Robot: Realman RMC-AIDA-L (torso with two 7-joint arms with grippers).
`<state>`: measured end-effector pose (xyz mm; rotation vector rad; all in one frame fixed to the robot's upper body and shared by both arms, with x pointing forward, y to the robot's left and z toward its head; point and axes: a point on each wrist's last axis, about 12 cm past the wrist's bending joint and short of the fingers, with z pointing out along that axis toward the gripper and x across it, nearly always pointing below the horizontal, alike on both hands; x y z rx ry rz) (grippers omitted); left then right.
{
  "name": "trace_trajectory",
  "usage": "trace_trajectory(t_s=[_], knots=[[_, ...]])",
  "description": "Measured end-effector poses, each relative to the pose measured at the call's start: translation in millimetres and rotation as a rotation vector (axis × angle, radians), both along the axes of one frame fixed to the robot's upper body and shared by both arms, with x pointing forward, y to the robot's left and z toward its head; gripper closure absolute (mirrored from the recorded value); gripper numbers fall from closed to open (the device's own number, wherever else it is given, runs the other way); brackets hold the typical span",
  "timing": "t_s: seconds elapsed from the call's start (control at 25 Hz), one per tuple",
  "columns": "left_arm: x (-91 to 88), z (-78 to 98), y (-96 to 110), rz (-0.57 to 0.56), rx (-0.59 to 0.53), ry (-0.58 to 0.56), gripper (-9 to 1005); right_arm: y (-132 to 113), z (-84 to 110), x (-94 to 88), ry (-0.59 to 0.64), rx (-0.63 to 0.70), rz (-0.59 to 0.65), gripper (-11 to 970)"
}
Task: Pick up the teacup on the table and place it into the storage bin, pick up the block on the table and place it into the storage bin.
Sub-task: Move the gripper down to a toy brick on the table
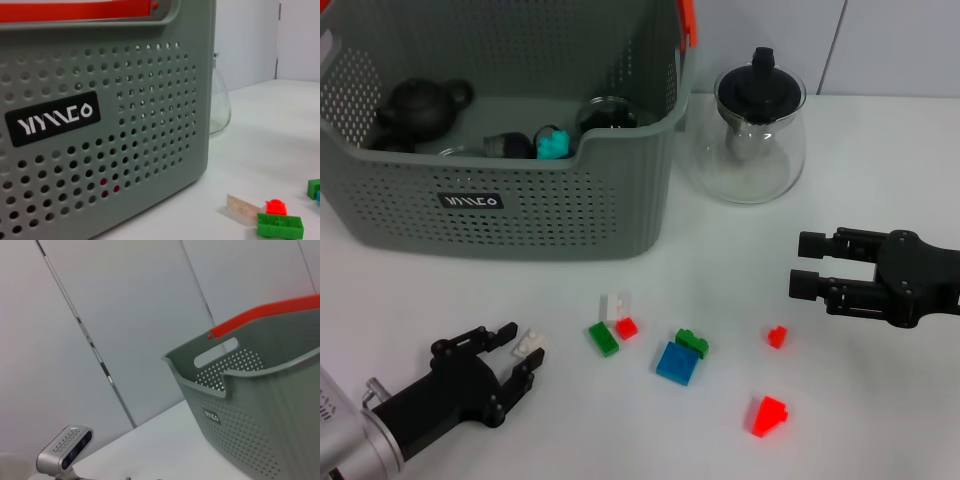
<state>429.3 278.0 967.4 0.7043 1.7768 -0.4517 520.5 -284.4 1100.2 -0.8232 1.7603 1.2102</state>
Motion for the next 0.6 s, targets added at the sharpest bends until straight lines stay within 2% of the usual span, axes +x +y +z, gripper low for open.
trace_trajectory(t_s=[0.2,0.6], knots=[[-0.2,-0.3,0.1,0.003,-0.002,0.003,567,-0.4,-0.4,-0.4,0.001,0.0,-0.002,228],[0.8,-1.3,0.8,0.006,0.005,0.014,651,-0.7,-0.7,-0.7,0.002,-0.001,-0.004,228]])
